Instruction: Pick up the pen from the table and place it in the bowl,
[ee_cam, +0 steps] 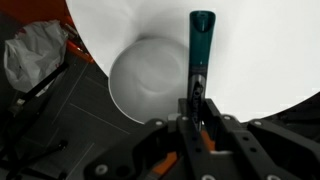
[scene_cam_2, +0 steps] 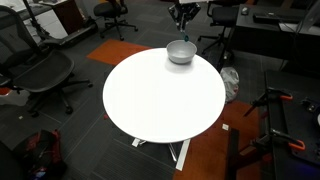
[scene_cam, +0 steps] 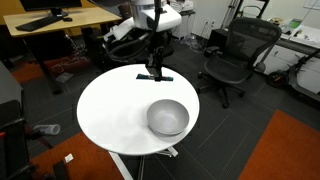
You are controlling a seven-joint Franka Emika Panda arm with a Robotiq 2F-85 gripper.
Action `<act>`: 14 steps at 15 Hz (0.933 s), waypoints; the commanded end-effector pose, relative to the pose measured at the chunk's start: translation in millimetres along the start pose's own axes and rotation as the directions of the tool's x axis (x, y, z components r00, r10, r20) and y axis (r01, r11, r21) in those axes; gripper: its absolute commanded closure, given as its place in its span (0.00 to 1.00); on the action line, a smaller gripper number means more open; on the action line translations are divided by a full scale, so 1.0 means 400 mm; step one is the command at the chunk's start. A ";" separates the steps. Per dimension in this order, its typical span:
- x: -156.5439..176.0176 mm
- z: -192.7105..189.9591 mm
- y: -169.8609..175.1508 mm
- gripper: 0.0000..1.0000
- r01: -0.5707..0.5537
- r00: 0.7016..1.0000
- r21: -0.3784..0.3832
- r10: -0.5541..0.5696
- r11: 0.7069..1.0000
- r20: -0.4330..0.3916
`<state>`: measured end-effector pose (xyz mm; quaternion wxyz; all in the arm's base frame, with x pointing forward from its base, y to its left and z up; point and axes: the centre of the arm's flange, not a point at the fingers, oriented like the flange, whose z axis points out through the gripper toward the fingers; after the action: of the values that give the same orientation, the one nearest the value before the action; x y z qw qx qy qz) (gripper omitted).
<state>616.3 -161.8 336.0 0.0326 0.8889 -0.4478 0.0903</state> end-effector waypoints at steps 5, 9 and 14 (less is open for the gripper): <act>0.070 0.125 0.056 0.95 -0.007 0.999 0.012 0.008 1.000 -0.050; 0.099 0.189 0.067 0.95 -0.042 0.998 0.018 0.043 0.999 -0.049; 0.151 0.230 0.078 0.95 -0.105 0.993 0.033 0.107 0.994 -0.041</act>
<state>625.0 -226.6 257.9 0.0342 0.8678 -0.4836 0.1088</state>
